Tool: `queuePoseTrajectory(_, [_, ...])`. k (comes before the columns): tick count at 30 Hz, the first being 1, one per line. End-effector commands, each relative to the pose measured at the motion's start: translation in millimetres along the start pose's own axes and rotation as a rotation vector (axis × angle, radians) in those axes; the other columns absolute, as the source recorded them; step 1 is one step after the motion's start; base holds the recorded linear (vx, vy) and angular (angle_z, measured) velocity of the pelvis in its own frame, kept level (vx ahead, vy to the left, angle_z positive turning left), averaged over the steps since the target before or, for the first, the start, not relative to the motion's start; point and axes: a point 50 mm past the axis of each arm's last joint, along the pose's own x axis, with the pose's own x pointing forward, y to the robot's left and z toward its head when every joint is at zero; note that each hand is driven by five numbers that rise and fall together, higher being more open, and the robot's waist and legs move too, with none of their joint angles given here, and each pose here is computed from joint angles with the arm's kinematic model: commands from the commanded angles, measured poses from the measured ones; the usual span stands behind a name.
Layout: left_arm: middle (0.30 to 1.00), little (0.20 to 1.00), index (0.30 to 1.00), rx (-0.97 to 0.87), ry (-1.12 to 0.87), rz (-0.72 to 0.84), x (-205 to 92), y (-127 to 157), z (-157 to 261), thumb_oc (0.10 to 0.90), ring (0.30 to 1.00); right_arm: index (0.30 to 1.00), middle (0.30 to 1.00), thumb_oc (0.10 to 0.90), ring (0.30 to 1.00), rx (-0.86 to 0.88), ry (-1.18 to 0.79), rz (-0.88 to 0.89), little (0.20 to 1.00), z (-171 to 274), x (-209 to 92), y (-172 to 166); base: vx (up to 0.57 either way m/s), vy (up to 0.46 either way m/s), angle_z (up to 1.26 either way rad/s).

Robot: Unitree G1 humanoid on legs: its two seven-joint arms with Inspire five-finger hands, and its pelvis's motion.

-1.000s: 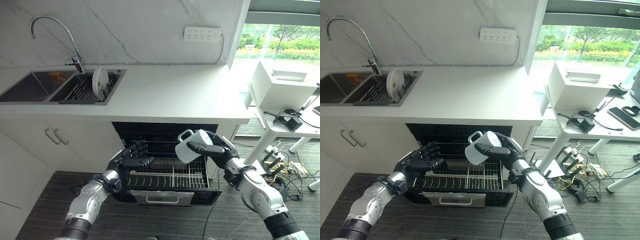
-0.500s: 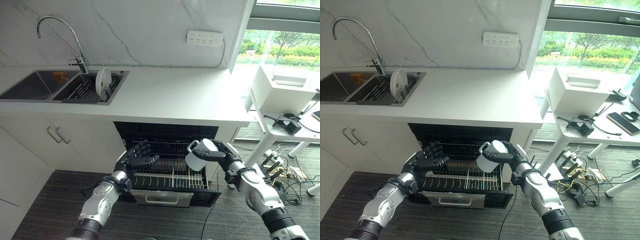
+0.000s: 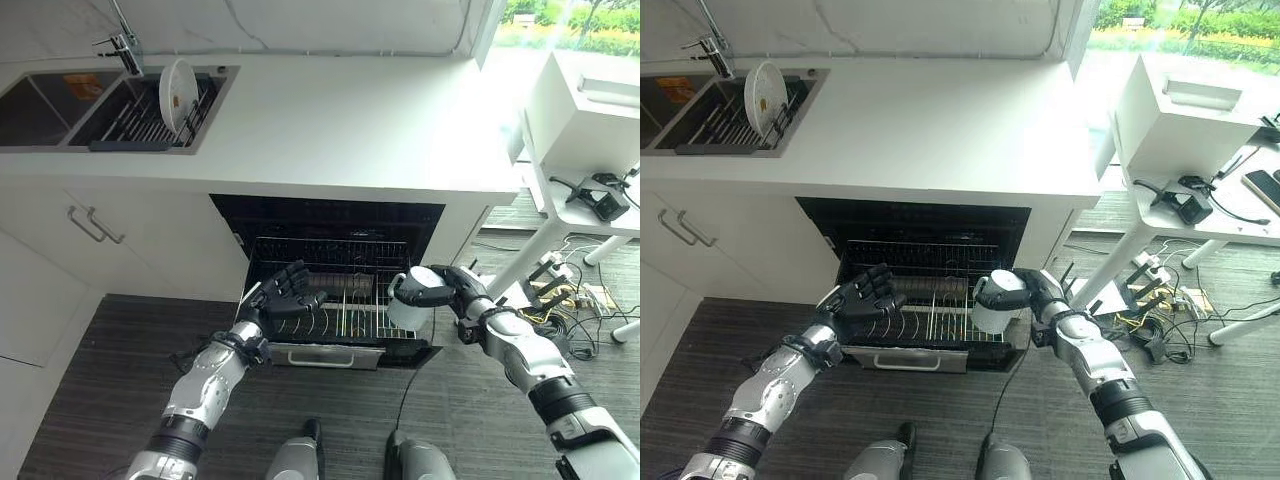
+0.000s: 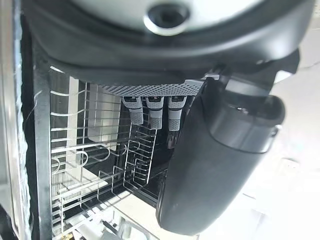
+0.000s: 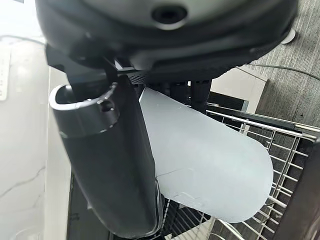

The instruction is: Place the dishes in the dishwasher.

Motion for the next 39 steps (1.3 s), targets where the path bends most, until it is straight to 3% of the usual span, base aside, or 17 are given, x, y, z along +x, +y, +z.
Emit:
queuePoseTrajectory(1, [0.900, 0.900, 0.900, 0.054, -0.260, -0.142, 4, -24, 67, 0.800, 0.900, 0.300, 0.300, 0.400, 0.300, -0.055, -0.235, -0.020, 0.300, 61, 4, -8, -0.05, -0.020, 0.08])
queuePoseTrajectory(11, [0.900, 0.900, 0.900, 0.028, -0.327, -0.233, 1, -44, 82, 0.800, 0.900, 0.300, 0.300, 0.400, 0.300, -0.071, -0.275, -0.084, 0.300, 86, 10, -31, -0.01, 0.003, 0.02])
queuePoseTrajectory(22, [0.900, 0.900, 0.900, 0.001, -0.352, -0.305, -5, -58, 83, 0.800, 0.900, 0.300, 0.300, 0.400, 0.300, -0.108, -0.218, -0.128, 0.300, 80, 19, -38, 0.03, 0.001, 0.07])
queuePoseTrajectory(39, [0.900, 0.900, 0.900, 0.042, -0.613, -0.418, -7, -83, 155, 0.800, 0.900, 0.300, 0.300, 0.400, 0.300, -0.128, -0.391, -0.218, 0.300, 158, 20, -54, -0.11, -0.004, 0.05])
